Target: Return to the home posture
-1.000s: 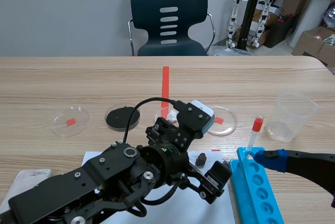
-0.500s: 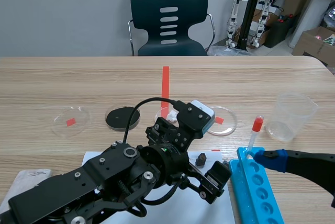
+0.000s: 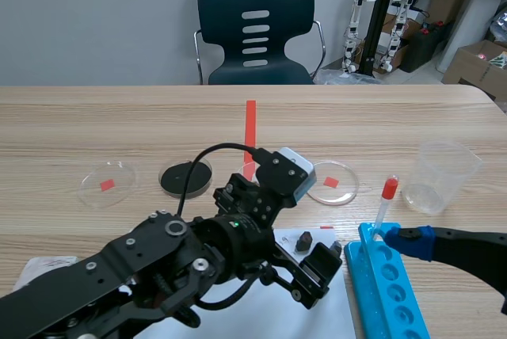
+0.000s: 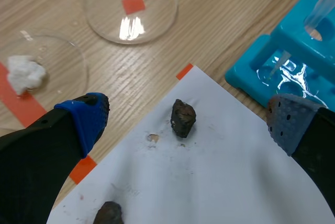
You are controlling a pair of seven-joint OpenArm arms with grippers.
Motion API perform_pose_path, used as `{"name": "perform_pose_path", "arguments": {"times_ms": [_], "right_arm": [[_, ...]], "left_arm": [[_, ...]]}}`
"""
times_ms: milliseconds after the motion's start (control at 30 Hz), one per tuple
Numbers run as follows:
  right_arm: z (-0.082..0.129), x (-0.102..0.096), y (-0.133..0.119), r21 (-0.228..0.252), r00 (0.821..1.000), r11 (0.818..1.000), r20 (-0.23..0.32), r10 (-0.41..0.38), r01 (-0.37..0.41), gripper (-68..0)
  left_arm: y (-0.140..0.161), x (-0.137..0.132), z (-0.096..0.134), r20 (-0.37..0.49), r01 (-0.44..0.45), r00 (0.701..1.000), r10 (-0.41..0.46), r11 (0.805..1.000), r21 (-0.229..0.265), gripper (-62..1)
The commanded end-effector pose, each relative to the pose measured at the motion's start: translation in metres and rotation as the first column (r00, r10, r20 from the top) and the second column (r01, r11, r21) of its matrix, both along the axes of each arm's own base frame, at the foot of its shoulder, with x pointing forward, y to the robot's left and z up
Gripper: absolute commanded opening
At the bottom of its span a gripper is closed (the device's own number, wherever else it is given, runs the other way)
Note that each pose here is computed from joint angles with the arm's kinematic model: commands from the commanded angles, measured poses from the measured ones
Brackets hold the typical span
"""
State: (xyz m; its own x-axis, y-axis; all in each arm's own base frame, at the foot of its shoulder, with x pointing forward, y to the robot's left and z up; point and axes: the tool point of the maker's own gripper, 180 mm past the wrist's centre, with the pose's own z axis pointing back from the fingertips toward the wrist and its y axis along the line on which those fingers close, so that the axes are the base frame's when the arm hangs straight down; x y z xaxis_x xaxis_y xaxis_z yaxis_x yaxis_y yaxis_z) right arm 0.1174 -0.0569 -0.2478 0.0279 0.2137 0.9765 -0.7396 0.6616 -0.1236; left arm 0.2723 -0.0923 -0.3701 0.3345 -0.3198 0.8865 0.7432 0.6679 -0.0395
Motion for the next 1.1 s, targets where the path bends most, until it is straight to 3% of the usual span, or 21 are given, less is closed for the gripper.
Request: {"name": "perform_pose_path", "arguments": {"times_ms": [0,133,300,533,633,1067], "right_arm": [[0.011,0.005,0.001,0.024,0.999,1.0,0.033,-0.008,0.007,-6.9],[0.011,0.005,0.001,0.024,0.999,1.0,0.033,-0.008,0.008,-6.9],[0.011,0.005,0.001,0.024,0.999,1.0,0.033,-0.008,0.008,-6.9],[0.011,0.005,0.001,0.024,0.999,1.0,0.033,-0.008,0.008,-6.9],[0.011,0.005,0.001,0.024,0.999,1.0,0.033,-0.008,0.008,-6.9],[0.011,0.005,0.001,0.024,0.999,1.0,0.033,-0.008,0.008,-6.9]], "left_arm": [[0.006,0.003,0.018,0.043,-0.013,0.999,0.015,0.999,-0.045,1.4],[0.032,0.004,0.035,0.089,-0.05,0.994,0.056,0.996,-0.073,1.4],[0.066,-0.008,0.055,0.133,-0.03,0.99,0.043,0.994,-0.103,1.4],[0.128,-0.023,0.073,0.174,-0.109,0.977,0.121,0.991,-0.078,1.4],[0.146,-0.034,0.083,0.196,-0.13,0.97,0.146,0.987,-0.09,1.4],[0.176,-0.084,0.109,0.272,-0.154,0.945,0.18,0.981,-0.115,1.4]]}}
